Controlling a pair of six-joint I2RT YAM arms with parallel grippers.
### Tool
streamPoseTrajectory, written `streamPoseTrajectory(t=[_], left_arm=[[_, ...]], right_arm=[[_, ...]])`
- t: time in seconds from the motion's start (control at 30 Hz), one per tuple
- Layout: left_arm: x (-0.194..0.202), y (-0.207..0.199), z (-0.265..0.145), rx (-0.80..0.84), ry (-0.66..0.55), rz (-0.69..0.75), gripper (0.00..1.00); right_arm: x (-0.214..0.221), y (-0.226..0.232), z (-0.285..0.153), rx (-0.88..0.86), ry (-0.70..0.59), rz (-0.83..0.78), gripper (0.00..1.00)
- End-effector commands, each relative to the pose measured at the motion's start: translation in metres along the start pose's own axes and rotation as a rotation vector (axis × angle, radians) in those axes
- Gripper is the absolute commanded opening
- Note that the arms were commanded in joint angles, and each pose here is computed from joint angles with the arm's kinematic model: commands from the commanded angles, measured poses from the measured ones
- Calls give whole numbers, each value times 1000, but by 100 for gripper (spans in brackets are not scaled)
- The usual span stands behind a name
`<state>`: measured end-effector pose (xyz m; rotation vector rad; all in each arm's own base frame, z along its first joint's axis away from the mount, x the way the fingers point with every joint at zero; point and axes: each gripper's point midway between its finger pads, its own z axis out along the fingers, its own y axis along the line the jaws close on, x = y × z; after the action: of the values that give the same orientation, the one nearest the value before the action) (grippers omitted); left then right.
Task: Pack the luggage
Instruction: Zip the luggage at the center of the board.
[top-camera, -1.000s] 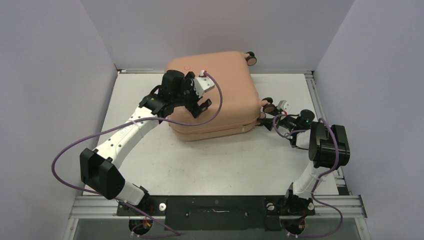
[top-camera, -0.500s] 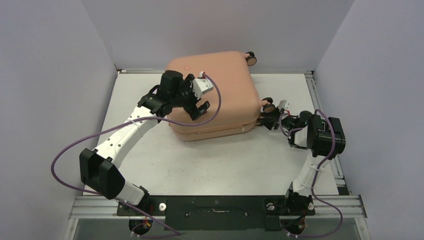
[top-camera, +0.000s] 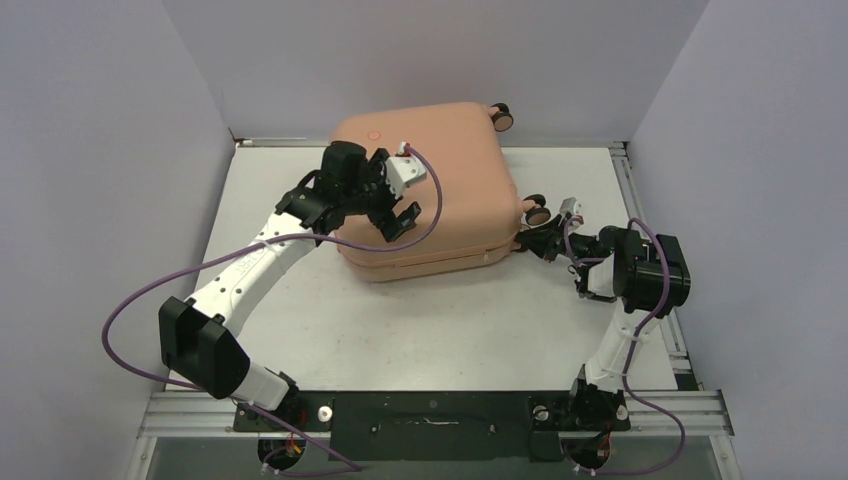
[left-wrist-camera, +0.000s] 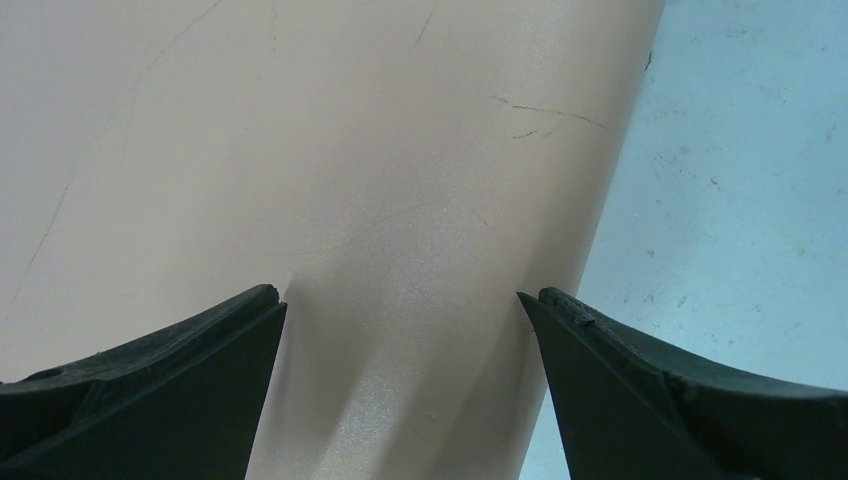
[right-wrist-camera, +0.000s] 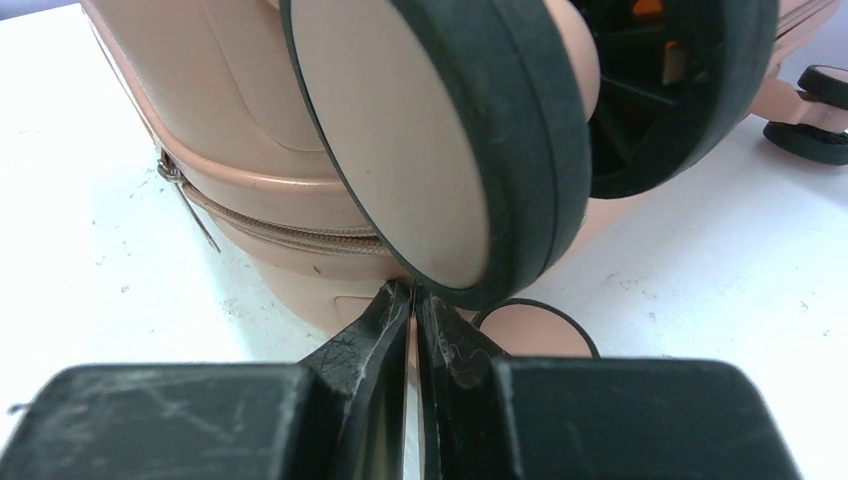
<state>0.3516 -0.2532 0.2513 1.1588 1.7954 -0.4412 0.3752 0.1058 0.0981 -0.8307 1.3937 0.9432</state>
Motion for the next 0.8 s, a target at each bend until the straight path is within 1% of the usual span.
streamPoseTrajectory(t=[0.0, 0.1, 0.23, 0.37, 0.5, 0.53, 0.6, 0.63, 0.7, 0.77], left_arm=[[-33, -8, -16, 17, -81, 66, 100], [-34, -27, -16, 71, -62, 135, 92], [-40, -42, -10, 72, -42, 201, 90], [-45, -45, 0, 13, -7, 250, 90], [-46, -50, 15, -49, 33, 292, 89], [-45, -53, 20, -69, 48, 322, 88], [-38, -52, 29, -159, 100, 410, 89], [-35, -52, 34, -190, 114, 445, 90], [-27, -51, 41, -259, 144, 492, 96], [-24, -53, 47, -281, 145, 523, 96]], right_arm=[[-59, 14, 4, -42, -87, -348, 5], [-59, 20, -2, -49, -79, -361, 5], [-54, 37, -10, -68, -62, -393, 5], [-54, 53, -16, -68, -59, -450, 5], [-56, 59, -17, -61, -62, -460, 5], [-57, 57, -17, -55, -63, -459, 5], [-57, 53, -17, -41, -66, -449, 5], [-58, 52, -16, -37, -68, -443, 5], [-59, 49, -15, -31, -72, -435, 5], [-60, 49, -15, -28, -74, -433, 5]])
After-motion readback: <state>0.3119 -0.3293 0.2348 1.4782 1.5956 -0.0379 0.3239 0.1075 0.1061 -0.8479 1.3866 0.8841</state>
